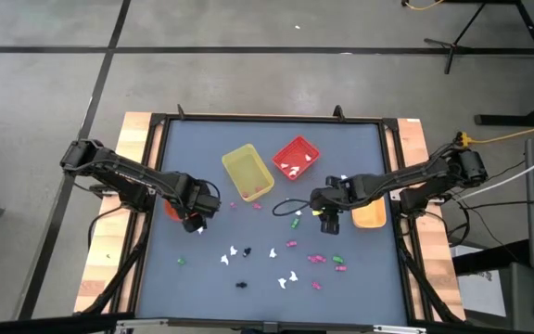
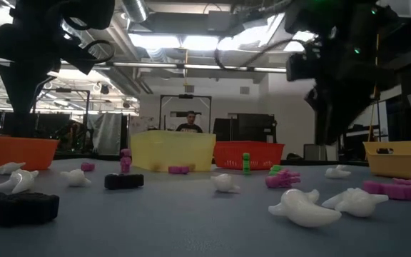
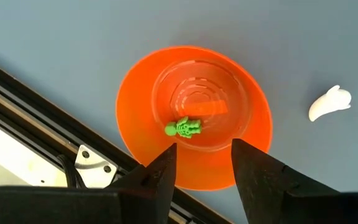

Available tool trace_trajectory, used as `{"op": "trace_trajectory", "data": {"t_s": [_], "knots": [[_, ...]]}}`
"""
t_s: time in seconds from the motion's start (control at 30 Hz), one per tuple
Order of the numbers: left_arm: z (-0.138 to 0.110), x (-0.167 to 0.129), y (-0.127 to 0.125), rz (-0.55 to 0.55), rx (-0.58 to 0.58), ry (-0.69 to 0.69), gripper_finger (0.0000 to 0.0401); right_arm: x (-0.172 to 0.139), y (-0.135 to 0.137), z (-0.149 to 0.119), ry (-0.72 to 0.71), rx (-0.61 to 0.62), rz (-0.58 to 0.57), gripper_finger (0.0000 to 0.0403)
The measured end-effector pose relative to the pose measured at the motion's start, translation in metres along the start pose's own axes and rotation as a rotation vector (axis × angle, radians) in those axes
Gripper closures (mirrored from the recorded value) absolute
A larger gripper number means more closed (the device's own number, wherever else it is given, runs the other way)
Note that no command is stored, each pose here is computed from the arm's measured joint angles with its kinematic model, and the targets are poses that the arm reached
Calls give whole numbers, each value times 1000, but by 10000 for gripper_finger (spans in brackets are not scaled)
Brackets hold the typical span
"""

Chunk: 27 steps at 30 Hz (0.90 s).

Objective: Sort Halloween decoration
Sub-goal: Put the white ghost toy into the red bin

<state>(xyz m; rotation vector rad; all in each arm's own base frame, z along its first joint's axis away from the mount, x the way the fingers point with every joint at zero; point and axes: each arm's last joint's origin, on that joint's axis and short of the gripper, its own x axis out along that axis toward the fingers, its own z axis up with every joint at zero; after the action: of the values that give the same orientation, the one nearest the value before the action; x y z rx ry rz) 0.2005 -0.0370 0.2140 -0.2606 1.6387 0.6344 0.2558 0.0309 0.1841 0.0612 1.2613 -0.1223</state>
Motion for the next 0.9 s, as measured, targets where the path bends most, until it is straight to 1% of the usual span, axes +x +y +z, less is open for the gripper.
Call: {"op": "trace_trajectory", "data": {"t_s": [0.1,0.5,0.67,0.9], "knots": [[0,0,0,0,1,0,264,7,0,-3,-22,2,6,196],[0,0,0,1,1,0,264,29,-3,-24,-24,2,6,196],[0,0,0,0,0,-1,264,38,-4,-32,-54,5,13,196],[0,0,0,0,1,0,264,42,-5,-37,-59,7,14,196]]}}
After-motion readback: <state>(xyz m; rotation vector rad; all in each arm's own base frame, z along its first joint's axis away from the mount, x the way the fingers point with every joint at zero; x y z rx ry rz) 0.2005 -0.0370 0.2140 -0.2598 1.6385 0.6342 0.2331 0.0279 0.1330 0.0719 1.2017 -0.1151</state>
